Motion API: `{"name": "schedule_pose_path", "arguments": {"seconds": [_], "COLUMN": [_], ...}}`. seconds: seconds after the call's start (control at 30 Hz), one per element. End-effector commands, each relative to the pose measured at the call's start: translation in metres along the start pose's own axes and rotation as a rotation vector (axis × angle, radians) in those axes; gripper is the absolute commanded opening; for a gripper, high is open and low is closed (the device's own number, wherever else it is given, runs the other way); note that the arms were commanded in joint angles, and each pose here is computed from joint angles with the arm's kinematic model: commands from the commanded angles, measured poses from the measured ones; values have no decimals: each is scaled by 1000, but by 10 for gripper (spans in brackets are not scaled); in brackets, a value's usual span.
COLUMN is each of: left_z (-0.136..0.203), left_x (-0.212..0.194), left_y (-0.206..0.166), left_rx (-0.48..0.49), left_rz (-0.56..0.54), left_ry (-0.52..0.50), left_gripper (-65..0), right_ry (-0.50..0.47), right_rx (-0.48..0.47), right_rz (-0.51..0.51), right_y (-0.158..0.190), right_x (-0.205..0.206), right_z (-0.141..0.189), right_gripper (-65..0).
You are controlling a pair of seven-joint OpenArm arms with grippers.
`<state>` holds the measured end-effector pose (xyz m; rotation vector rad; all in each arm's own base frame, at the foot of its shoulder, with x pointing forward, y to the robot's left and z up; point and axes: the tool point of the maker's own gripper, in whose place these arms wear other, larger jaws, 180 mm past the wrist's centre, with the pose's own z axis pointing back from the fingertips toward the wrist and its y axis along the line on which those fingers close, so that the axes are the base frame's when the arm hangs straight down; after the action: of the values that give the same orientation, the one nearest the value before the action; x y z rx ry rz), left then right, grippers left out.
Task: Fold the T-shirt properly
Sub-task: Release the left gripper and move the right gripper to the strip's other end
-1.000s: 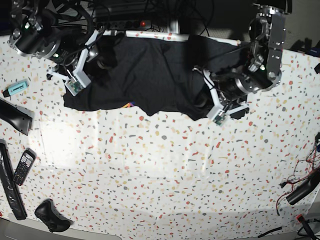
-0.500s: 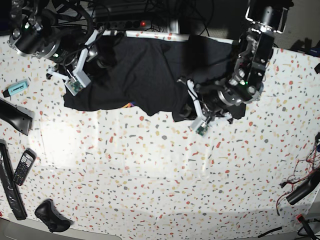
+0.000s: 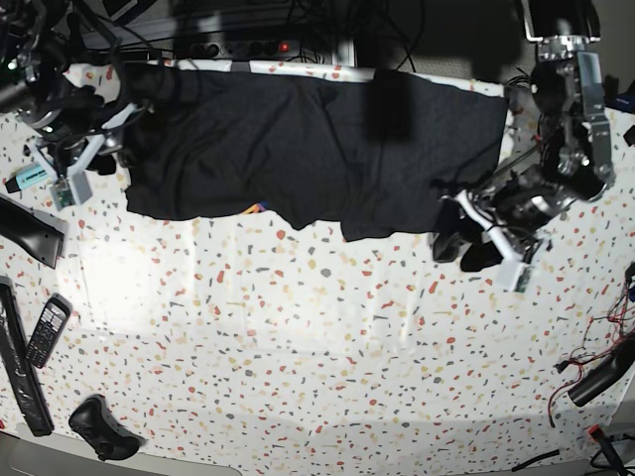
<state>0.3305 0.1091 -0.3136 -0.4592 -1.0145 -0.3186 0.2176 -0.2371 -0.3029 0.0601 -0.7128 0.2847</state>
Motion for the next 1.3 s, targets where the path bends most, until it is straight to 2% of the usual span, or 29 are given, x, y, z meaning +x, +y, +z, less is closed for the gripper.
{"name": "schedule_pose_path", "arguments": {"seconds": [0.0,0.1,0.2,0.27,0.33,0.47,0.67,0.73,0.97,1.2,1.27], "left_z": [7,19,26,28,30,32,32,32,32,32,32], "left_x": [14,-2,-15,-22,-26,-29,-30,-30,-30,-30,-30], "left_y": [3,11,15,15,16,17,18,18,18,18,18], "left_rx": [-2,17,33,35,37,40,40,40,40,40,41], "left_rz": [-7,8,23,23,22,20,18,19,18,18,18], "left_ry": [-58,-40,-14,5,17,26,34,34,34,34,34], "left_gripper": [-383,-383,-383,-383,-383,-383,-383,-383,-383,-383,-383], "right_ry": [-13,35,87,116,103,115,140,143,285,237,253], "right_rx": [-8,10,30,72,134,164,162,163,222,351,406], "right_rz": [-17,-143,-221,-255,-297,-311,-302,-307,-391,-453,-461], "right_y": [-10,-31,-49,-55,-57,-64,-63,-64,-45,-5,10], "right_x": [4,-11,-20,-21,-18,-26,-35,-37,-76,-72,-74], "right_z": [1,-12,-29,-39,-46,-51,-49,-49,-63,-75,-75], "right_gripper": [-439,-439,-439,-439,-439,-434,-276,-268,-269,-270,-271]}}
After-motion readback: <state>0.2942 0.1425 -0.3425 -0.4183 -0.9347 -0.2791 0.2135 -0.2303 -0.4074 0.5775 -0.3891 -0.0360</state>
